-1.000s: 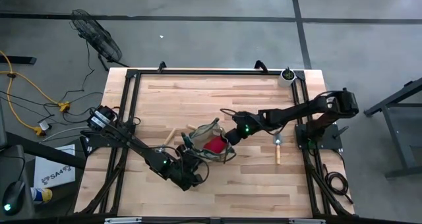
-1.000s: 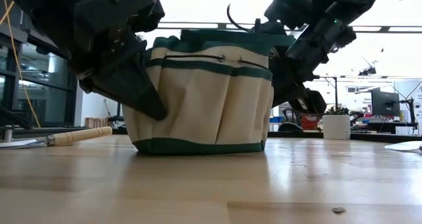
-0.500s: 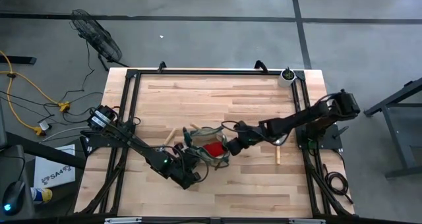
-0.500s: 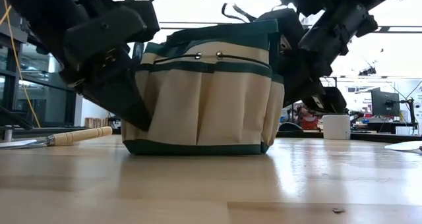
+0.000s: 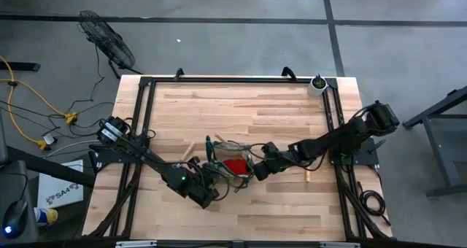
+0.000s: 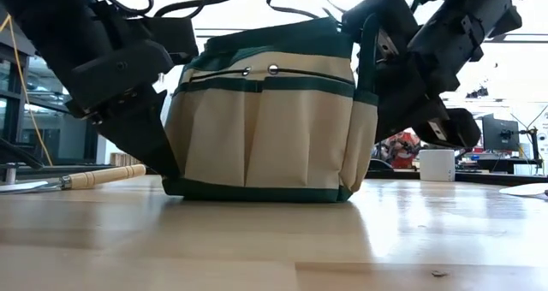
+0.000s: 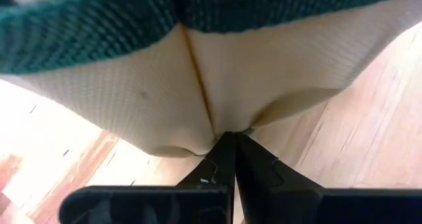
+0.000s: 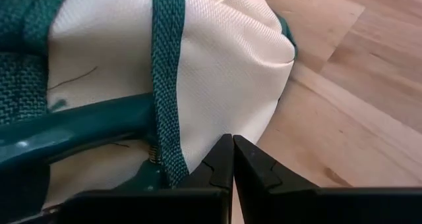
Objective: Pick & Place Garden tools in Gardening bag
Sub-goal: Adjust the light brown gardening bag
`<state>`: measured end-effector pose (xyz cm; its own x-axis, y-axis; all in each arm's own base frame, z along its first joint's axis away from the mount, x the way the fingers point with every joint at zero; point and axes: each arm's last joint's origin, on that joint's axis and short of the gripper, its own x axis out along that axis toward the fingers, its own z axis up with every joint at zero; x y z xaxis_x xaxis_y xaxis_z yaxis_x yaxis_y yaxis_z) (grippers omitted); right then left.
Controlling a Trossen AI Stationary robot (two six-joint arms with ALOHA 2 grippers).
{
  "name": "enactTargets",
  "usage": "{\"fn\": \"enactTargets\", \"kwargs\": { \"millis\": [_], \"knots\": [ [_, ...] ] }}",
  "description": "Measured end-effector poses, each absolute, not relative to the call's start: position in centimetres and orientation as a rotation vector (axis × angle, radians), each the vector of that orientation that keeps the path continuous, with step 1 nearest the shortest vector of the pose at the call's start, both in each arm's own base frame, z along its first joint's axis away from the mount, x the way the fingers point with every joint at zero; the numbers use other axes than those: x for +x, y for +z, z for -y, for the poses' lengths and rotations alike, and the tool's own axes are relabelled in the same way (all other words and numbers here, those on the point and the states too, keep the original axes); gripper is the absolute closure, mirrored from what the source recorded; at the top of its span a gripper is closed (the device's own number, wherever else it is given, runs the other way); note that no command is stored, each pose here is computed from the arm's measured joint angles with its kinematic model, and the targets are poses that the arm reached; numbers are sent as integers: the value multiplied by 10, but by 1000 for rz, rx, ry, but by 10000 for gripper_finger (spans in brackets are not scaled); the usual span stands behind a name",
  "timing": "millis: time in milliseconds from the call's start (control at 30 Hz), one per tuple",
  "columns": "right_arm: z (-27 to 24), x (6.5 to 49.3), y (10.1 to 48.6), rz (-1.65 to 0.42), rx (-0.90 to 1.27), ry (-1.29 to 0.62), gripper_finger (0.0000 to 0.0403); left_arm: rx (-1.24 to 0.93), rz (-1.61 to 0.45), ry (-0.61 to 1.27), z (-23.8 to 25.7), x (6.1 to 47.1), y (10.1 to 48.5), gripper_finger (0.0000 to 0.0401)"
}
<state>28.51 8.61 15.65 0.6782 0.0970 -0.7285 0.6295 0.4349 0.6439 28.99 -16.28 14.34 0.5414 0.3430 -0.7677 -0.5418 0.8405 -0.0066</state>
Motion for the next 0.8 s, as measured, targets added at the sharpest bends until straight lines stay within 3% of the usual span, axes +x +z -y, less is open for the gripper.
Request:
{"fn": "enactTargets", "kwargs": {
  "millis": [800],
  "knots": [
    [-81,261,177,-802,1015,-474,401,-261,-871,513,150,267,190,401]
  ]
}}
